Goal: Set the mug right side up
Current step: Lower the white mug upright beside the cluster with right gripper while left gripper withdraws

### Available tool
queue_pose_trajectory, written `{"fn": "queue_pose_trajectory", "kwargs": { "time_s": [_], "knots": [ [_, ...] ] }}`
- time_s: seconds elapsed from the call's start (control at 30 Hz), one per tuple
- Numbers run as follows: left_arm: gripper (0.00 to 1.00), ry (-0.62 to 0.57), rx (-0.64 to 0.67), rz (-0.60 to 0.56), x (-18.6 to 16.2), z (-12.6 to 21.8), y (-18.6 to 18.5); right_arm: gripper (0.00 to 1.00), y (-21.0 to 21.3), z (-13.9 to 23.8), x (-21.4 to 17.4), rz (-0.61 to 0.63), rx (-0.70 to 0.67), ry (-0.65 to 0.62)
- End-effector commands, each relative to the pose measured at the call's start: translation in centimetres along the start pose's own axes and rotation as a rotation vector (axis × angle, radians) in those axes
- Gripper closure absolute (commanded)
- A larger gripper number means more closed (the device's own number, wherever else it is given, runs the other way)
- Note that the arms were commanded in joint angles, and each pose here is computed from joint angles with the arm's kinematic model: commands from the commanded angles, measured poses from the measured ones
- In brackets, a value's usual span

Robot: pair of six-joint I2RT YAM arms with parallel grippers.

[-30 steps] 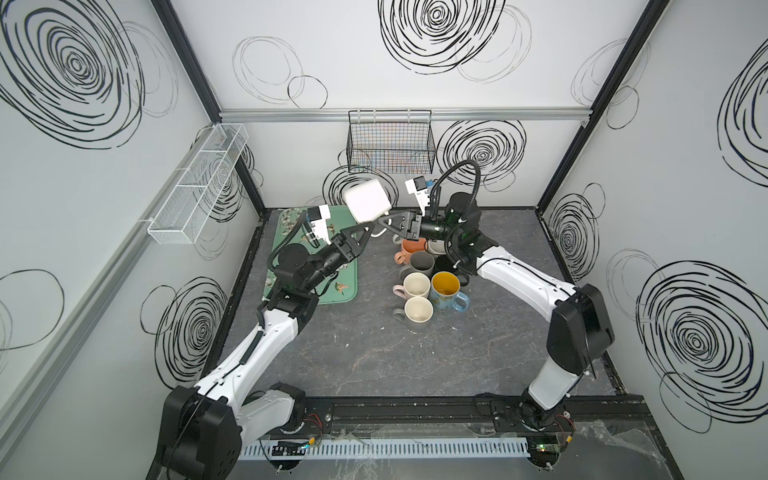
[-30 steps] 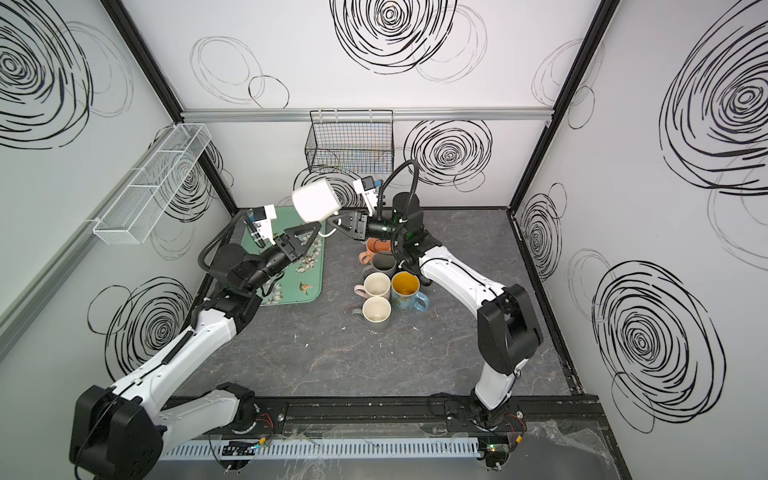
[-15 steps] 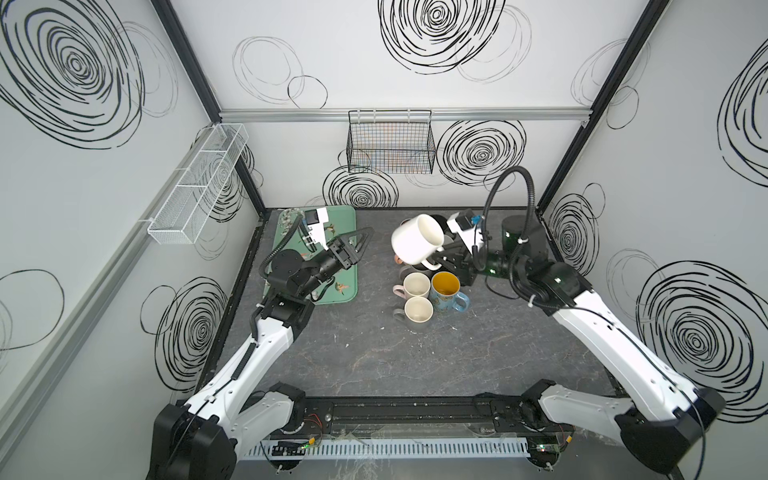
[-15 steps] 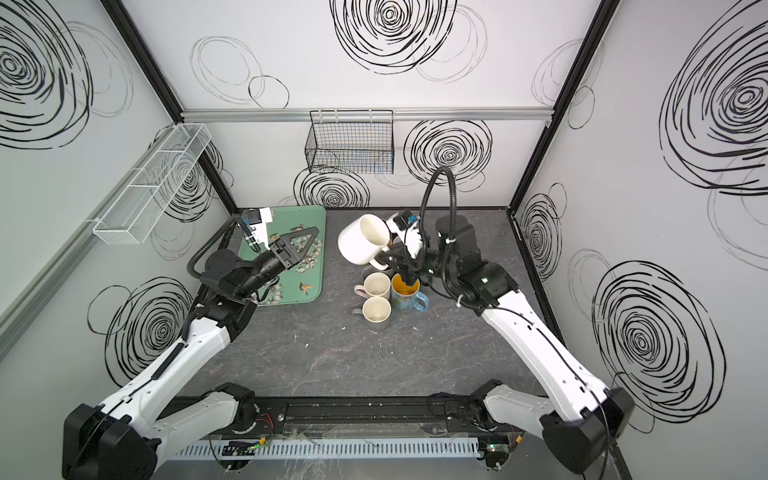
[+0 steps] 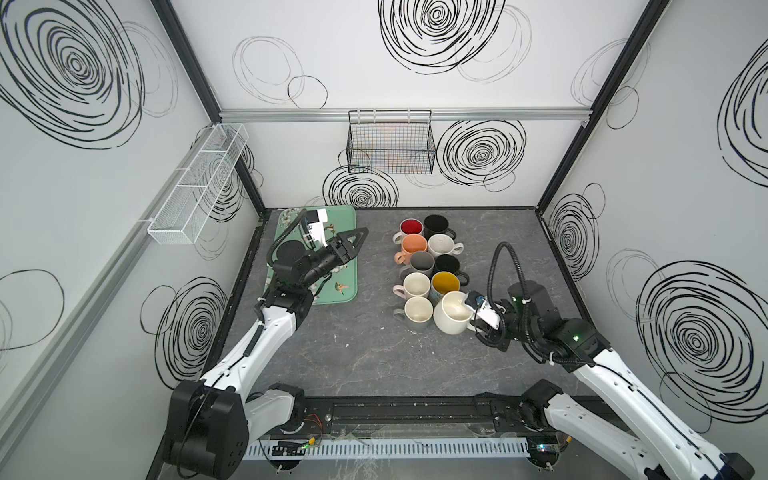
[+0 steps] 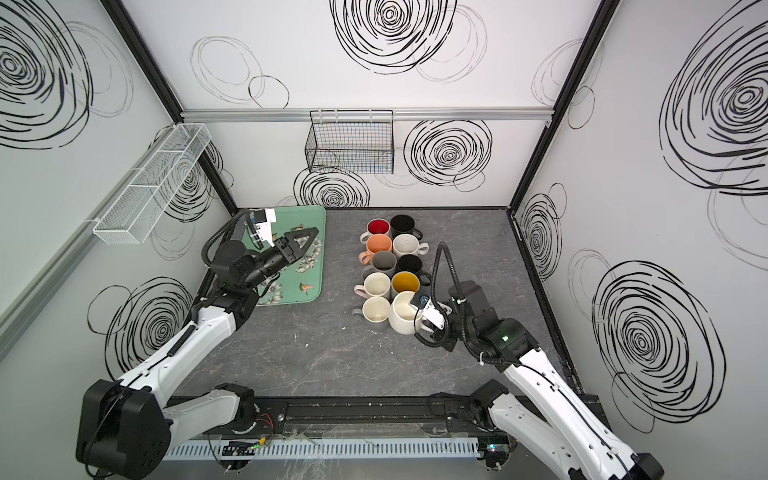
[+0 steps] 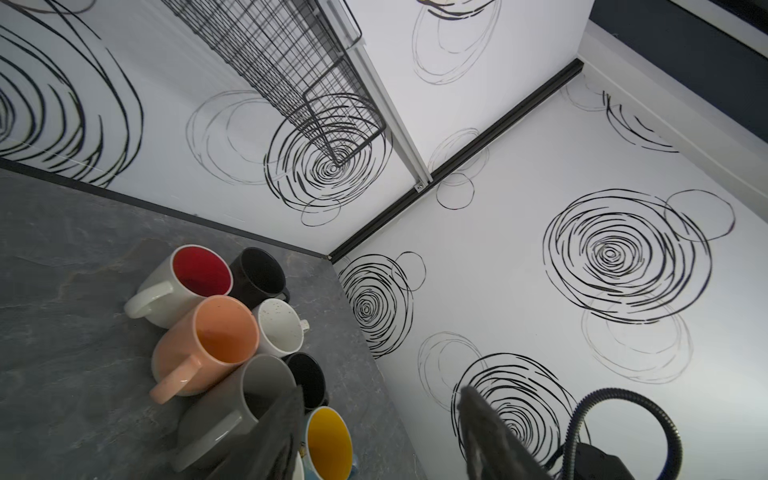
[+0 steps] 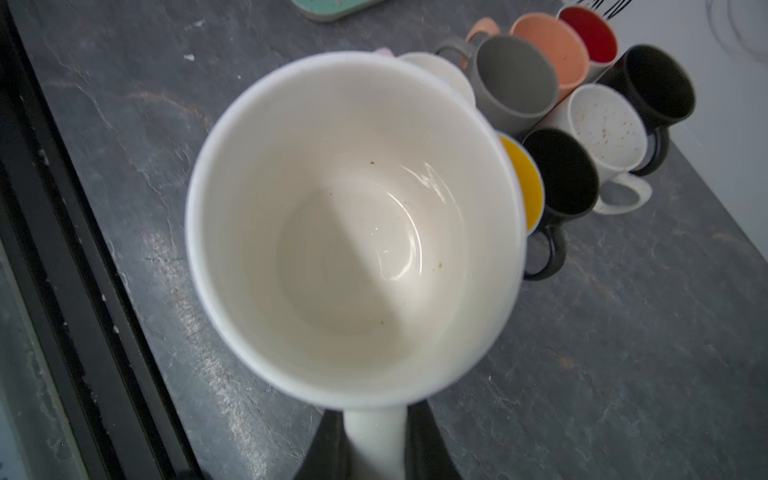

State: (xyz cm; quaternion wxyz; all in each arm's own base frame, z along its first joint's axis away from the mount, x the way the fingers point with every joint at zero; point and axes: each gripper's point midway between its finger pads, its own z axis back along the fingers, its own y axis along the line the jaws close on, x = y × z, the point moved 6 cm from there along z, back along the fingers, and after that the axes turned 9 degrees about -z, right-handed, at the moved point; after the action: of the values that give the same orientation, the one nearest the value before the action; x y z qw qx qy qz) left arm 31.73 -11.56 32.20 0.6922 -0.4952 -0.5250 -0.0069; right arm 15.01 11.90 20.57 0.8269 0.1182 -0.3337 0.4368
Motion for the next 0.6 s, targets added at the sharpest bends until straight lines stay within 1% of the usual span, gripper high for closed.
{"fn": "queue_pose_trajectory", "kwargs": {
  "time_s": [0.0,0.2,0.4,0.57],
  "knots": [
    [0.37,-0.016,-0.015,-0.065,1.5,-0.2,0.1,1.00,-0.6,-0.3,0.6,0.063,-0.071,-0.099],
    [0.38,-0.015,0.021,-0.069,1.7,-0.1,1.8,1.00,-0.9,-3.0,-0.9,0.067,-0.096,-0.092],
    [0.38,-0.014,0.042,-0.075,1.8,0.1,2.7,1.00,-1.3,-4.8,-0.7,0.072,-0.079,-0.050],
    [0.38,-0.023,0.049,-0.084,1.8,0.4,2.9,1.00,-1.5,-6.3,-0.8,0.053,-0.062,-0.022]
  ]
}}
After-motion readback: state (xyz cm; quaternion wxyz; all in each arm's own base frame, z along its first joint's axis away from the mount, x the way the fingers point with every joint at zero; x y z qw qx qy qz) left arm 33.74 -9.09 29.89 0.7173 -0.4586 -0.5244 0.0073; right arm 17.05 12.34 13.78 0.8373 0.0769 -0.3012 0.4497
